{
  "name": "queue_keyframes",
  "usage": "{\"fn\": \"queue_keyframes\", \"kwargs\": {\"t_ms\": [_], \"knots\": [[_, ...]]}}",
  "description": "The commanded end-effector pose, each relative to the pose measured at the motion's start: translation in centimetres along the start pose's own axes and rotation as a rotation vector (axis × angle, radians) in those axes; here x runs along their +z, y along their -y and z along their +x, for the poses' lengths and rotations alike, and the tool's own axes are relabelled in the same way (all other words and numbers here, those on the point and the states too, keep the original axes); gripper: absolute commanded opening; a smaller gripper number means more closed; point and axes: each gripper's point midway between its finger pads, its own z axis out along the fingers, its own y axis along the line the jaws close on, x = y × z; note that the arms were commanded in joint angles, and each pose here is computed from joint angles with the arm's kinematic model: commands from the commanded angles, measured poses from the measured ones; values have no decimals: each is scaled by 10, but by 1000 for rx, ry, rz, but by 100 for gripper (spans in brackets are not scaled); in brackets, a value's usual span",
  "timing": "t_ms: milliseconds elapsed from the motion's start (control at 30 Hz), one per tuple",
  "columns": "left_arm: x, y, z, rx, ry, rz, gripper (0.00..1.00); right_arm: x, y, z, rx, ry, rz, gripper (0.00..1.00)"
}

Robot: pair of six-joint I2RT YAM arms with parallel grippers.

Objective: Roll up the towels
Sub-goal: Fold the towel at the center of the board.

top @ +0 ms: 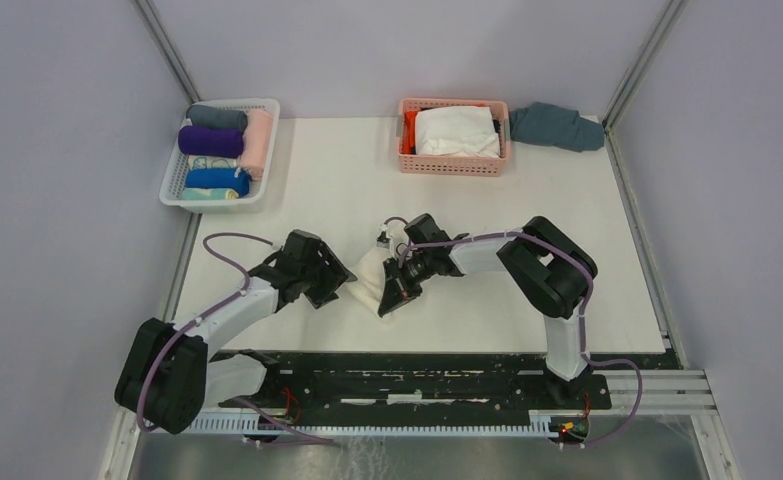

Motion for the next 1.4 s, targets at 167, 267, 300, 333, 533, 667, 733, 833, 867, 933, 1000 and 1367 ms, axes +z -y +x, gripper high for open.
{"fn": "queue_keyframes", "kwargs": {"t_ms": [167, 267, 300, 333, 533, 667, 733, 833, 867, 933, 1000, 1367], "knots": [[20, 19, -28, 36, 84, -6, 52, -6, -12, -9, -25, 13, -62, 1], [25, 18, -25, 37, 66, -13, 39, -9, -9, -9, -42, 15, -15, 3], [25, 18, -25, 36, 65, -14, 34, -11, -8, -10, -51, 20, 7, 5], [25, 17, -25, 37, 64, -16, 27, -13, -7, -10, -62, 22, 34, 7], [22, 13, -22, 28, 42, -61, 3, -33, -12, -11, -250, 72, 320, 31], [20, 10, -17, 1, 17, -75, 3, -51, -21, -21, -426, 155, 582, 48], [20, 10, -14, -15, 1, -77, 3, -55, -27, -24, -494, 195, 674, 51], [18, 10, -10, -45, -11, -74, 3, -54, -40, -25, -587, 244, 760, 55], [18, 10, -11, -54, -10, -73, 3, -54, -41, -28, -610, 262, 790, 56], [16, 11, -11, -70, -7, -68, 3, -49, -48, -29, -666, 294, 839, 58], [14, 13, -11, -79, -2, -64, 3, -39, -53, -27, -722, 304, 881, 58], [14, 9, -11, -98, 1, -78, 3, -1, -42, -30, -865, 274, 1055, 57]]}}
